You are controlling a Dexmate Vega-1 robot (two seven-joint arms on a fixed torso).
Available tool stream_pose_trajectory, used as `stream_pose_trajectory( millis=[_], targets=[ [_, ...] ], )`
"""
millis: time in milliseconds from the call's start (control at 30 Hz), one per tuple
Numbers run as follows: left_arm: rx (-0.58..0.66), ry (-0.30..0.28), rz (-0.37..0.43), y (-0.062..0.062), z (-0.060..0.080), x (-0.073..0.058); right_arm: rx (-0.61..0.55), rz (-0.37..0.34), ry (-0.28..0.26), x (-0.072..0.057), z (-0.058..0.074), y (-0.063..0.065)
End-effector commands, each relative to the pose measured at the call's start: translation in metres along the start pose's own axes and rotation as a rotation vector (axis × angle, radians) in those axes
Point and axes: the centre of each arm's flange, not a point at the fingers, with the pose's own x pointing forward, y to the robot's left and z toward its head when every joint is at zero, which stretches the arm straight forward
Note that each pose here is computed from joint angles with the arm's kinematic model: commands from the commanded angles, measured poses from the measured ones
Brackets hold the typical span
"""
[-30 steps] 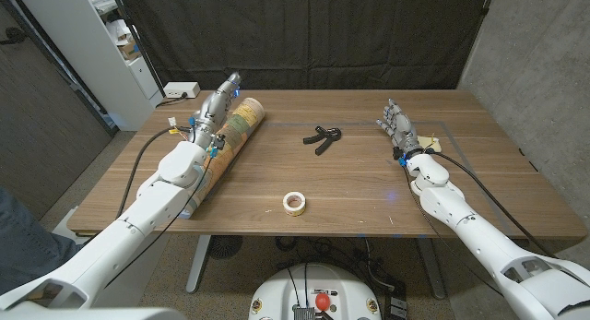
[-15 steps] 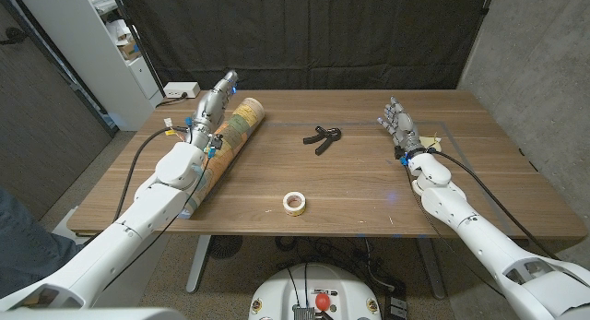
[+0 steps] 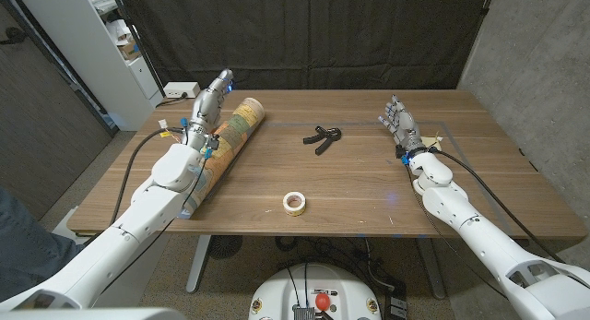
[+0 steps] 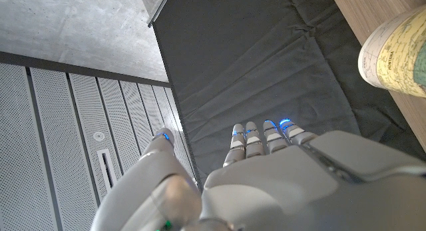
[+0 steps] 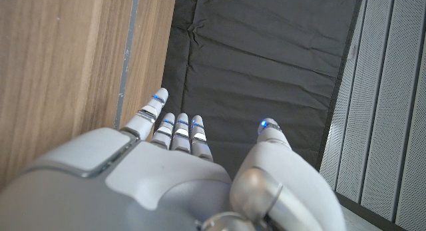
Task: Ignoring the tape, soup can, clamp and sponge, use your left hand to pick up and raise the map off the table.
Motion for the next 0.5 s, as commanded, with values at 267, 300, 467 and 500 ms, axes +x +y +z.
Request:
stream_pose_trajectory(
  millis=[267, 300, 467, 500],
  targets=[
    [0.01, 0.0, 0.036, 0.016, 0.002, -0.008, 0.014, 0.005, 0.003, 0.004, -0.002, 0.006],
    [0.01, 0.0, 0.038, 0.017, 0.002, -0.008, 0.012, 0.005, 0.004, 0.004, -0.002, 0.006],
    [0.022, 0.005, 0.047, 0.023, 0.004, -0.01, 0.012, 0.006, 0.007, 0.004, -0.002, 0.006],
    [0.025, 0.005, 0.048, 0.024, 0.005, -0.01, 0.013, 0.006, 0.007, 0.004, -0.002, 0.006]
  ],
)
